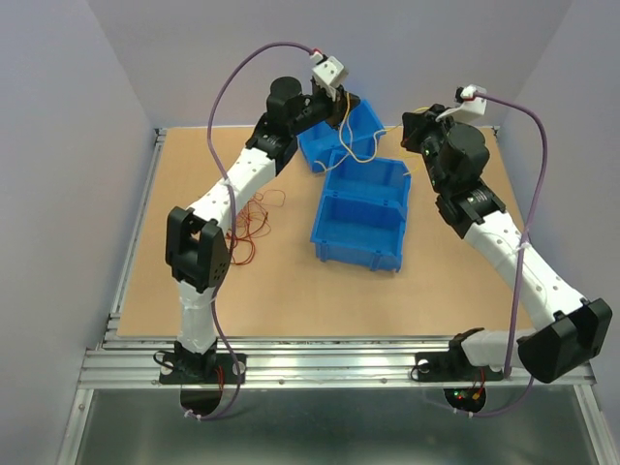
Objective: Untangle the cables
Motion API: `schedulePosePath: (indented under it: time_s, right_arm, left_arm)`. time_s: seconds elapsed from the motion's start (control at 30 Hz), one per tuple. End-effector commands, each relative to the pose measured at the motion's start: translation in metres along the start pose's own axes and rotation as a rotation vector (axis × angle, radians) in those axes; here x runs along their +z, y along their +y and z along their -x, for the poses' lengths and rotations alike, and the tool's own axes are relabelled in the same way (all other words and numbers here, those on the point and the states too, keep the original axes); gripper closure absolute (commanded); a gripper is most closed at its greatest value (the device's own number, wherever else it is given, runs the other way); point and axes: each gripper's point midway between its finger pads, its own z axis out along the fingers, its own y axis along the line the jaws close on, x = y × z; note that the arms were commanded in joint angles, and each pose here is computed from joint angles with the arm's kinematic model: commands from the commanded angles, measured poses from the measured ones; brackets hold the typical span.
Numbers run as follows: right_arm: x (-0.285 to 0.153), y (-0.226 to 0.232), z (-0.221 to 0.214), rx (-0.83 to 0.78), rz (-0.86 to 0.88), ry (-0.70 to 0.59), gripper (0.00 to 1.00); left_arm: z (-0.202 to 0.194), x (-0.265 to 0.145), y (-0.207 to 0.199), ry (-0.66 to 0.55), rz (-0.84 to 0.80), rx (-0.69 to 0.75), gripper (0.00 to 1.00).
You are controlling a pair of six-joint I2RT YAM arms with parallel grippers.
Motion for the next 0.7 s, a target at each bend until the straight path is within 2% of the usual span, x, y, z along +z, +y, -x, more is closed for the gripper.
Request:
schedulePosePath:
  time_s: [0.0, 0.13, 0.17, 0.43, 0.57, 0.67]
  right_arm:
    - [0.007, 0.007, 0.007, 0.005, 0.042, -0.031, 0.99]
    - [0.014, -0.007, -0.001, -0.002, 0.022, -0.029, 0.99]
    - [0.015, -0.010, -0.004, -0.005, 0.019, -0.027, 0.99]
    - [0.035, -0.054, -0.056, -0.020, -0.029, 0.037, 0.99]
    - [0.045, -0.079, -0.089, -0.007, -0.053, 0.090, 0.99]
    - [0.045, -0.084, -0.100, -0.004, -0.058, 0.098, 0.99]
  left_arm:
    - [0.046, 0.013, -0.012, -0.126, -0.081, 0.003, 1.00]
    - [0.023, 0.034, -0.014, -0.113, -0.120, -0.006, 1.00]
    - [0.007, 0.040, -0.011, -0.093, -0.122, -0.015, 1.00]
    - [-0.056, 0.066, -0.006, -0.052, -0.149, -0.031, 1.00]
    - [-0.076, 0.069, -0.010, -0.024, -0.174, -0.081, 1.00]
    - [-0.076, 0.069, -0.019, -0.029, -0.221, -0.108, 1.00]
